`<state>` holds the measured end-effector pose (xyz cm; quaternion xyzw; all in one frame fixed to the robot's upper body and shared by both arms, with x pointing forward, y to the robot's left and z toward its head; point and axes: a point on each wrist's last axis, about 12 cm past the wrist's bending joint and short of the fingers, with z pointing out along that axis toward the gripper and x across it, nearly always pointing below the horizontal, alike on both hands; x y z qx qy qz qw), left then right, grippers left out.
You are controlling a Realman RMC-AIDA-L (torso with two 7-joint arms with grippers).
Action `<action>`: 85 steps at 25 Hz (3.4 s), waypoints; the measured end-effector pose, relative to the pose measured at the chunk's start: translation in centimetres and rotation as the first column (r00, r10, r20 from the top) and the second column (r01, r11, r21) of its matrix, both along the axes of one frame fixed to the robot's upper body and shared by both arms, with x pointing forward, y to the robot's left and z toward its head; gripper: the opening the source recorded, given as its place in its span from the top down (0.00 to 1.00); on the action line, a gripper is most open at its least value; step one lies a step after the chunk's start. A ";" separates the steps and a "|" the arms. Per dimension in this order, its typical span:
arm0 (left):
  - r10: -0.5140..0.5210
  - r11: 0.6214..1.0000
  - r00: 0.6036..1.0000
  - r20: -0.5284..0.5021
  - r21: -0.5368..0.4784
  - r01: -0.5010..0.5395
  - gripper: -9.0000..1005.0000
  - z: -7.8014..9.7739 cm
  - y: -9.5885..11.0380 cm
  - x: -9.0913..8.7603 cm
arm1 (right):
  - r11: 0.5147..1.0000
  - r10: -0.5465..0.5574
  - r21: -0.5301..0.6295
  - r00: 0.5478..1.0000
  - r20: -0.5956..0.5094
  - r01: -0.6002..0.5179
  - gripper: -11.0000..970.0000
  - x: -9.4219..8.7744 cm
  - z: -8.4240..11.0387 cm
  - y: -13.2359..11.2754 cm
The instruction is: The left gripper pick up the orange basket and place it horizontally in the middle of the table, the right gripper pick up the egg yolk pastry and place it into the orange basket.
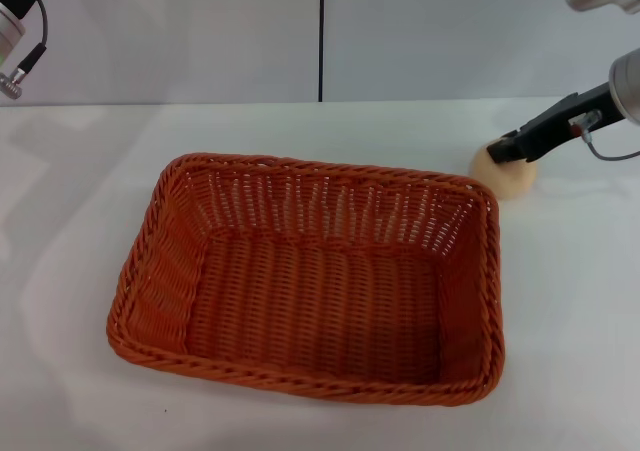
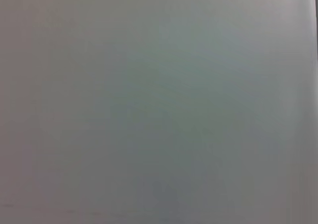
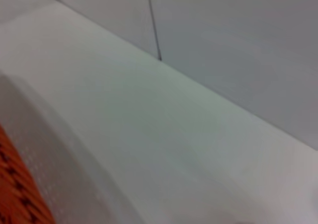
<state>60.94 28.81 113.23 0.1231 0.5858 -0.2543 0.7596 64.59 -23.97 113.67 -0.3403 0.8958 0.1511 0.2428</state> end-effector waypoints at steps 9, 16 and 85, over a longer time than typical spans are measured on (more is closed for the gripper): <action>0.005 1.000 1.000 -0.005 0.000 -0.005 0.37 -0.1 0.0 0.0 | 0.992 -0.074 0.106 0.994 0.082 0.065 0.82 -0.2 1.7 -1.6; 0.009 1.000 1.000 -0.009 0.000 -0.009 0.37 -0.2 0.2 -0.1 | 0.970 -0.037 0.237 0.936 0.349 -0.050 0.87 -2.3 6.8 -1.9; 0.044 0.997 0.999 0.008 -0.057 -0.043 0.37 -1.0 2.0 -2.1 | 0.633 -0.748 0.767 -0.174 0.641 0.105 0.31 -15.2 -4.3 -14.6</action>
